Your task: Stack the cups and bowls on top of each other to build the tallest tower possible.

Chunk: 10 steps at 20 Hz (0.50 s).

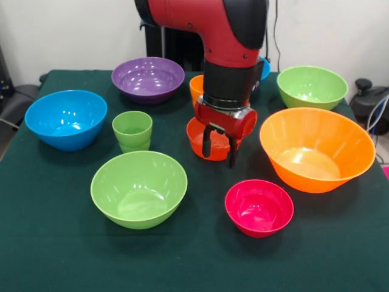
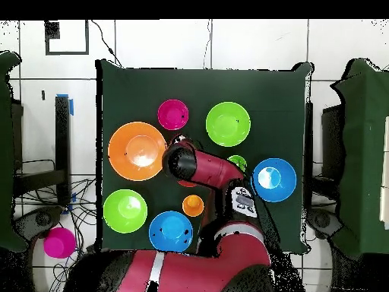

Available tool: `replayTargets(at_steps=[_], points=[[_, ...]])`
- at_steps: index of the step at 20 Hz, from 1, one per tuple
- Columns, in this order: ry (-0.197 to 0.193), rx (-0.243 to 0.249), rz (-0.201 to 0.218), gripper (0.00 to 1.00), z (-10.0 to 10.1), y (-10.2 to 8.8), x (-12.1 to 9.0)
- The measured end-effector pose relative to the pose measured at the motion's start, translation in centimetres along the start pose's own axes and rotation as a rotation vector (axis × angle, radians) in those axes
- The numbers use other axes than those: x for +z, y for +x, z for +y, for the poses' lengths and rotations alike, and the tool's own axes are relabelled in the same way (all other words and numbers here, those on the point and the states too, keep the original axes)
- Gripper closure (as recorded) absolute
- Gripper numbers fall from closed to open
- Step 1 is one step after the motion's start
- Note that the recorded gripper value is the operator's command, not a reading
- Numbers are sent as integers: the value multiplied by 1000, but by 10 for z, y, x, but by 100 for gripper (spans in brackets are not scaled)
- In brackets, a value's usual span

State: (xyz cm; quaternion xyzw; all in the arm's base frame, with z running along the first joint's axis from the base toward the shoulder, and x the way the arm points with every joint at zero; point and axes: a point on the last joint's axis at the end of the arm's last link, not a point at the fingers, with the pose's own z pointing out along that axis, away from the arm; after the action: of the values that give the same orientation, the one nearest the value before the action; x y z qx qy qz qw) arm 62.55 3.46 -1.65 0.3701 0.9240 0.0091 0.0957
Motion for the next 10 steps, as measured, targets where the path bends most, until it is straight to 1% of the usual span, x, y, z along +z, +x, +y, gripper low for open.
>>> replayTargets(at_steps=[2,3,4,10], points=[[0,1,16,0,0,6,5],[-7,0,41,0,1,13,12],[-14,-3,49,0,2,15,14],[-79,-56,91,0,18,31,15]])
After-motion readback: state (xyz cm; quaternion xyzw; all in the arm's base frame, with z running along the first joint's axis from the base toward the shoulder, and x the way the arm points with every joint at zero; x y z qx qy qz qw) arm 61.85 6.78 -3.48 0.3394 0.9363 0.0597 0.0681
